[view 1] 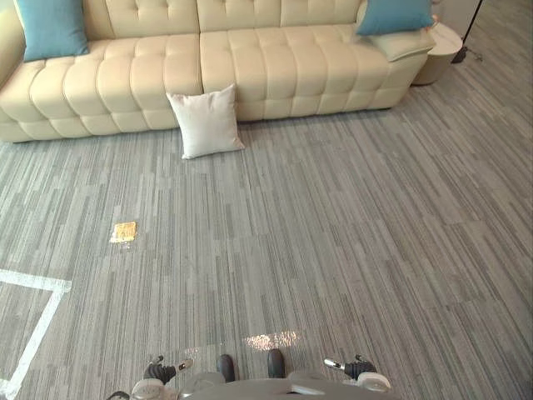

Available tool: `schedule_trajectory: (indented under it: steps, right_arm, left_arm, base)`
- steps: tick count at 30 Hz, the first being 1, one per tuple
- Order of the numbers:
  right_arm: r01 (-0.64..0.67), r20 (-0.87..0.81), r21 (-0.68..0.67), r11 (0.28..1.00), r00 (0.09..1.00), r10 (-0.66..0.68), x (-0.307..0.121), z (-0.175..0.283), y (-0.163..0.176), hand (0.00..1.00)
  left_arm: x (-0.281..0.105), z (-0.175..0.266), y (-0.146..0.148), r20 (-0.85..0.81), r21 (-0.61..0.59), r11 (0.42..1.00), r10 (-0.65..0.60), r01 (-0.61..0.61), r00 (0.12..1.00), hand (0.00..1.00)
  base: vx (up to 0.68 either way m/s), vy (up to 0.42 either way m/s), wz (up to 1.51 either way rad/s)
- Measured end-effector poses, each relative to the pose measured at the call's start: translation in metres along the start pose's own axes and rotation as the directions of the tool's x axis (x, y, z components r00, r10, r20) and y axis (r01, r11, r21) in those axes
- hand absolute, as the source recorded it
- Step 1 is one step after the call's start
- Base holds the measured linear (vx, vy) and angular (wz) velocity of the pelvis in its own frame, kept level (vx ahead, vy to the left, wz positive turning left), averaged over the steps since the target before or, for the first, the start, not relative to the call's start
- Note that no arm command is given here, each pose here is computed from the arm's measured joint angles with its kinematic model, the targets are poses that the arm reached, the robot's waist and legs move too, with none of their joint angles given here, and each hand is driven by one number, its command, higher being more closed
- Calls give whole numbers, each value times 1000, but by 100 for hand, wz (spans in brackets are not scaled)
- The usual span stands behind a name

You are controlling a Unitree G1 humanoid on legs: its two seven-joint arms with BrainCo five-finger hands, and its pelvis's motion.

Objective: Pick up cushions and gather them together orderly.

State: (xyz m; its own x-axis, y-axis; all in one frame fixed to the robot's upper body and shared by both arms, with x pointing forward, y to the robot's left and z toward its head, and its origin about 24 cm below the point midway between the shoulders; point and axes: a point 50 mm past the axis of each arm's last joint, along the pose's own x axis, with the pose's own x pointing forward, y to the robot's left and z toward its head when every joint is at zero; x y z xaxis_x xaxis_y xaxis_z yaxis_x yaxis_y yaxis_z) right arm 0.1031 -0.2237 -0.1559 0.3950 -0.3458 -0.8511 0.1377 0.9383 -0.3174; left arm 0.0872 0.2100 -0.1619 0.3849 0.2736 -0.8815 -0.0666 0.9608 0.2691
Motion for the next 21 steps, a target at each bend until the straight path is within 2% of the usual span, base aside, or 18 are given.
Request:
schedule_trajectory:
  steps: [2,6,8,12,17,21]
  right_arm:
    - [1,-3,21,1000,1000,-1,0,0,0,0]
    - [9,1,152,988,1000,-9,-2,0,1,0]
    - [19,25,192,981,999,-24,-4,1,-1,0]
    - [41,53,201,979,997,-52,-5,6,-5,0]
    - [43,59,195,980,997,-56,-5,8,-6,0]
    - [15,79,172,985,996,-29,-5,15,3,0]
  left_arm:
    - [1,5,0,11,0,1000,1,-1,1000,0]
    - [1,13,4,46,-27,1000,17,-16,999,0]
    - [1,22,5,78,-122,992,38,-29,996,0]
    - [-2,18,9,67,-239,970,71,-53,995,0]
    - [-3,16,6,66,-281,958,85,-63,994,0]
    - [-5,3,5,25,-293,953,93,-81,995,0]
  base:
    - [36,-23,20]
    - [16,-49,14]
    - [-16,-77,8]
    - [126,34,1]
    - [264,157,-18]
    - [527,438,-55]
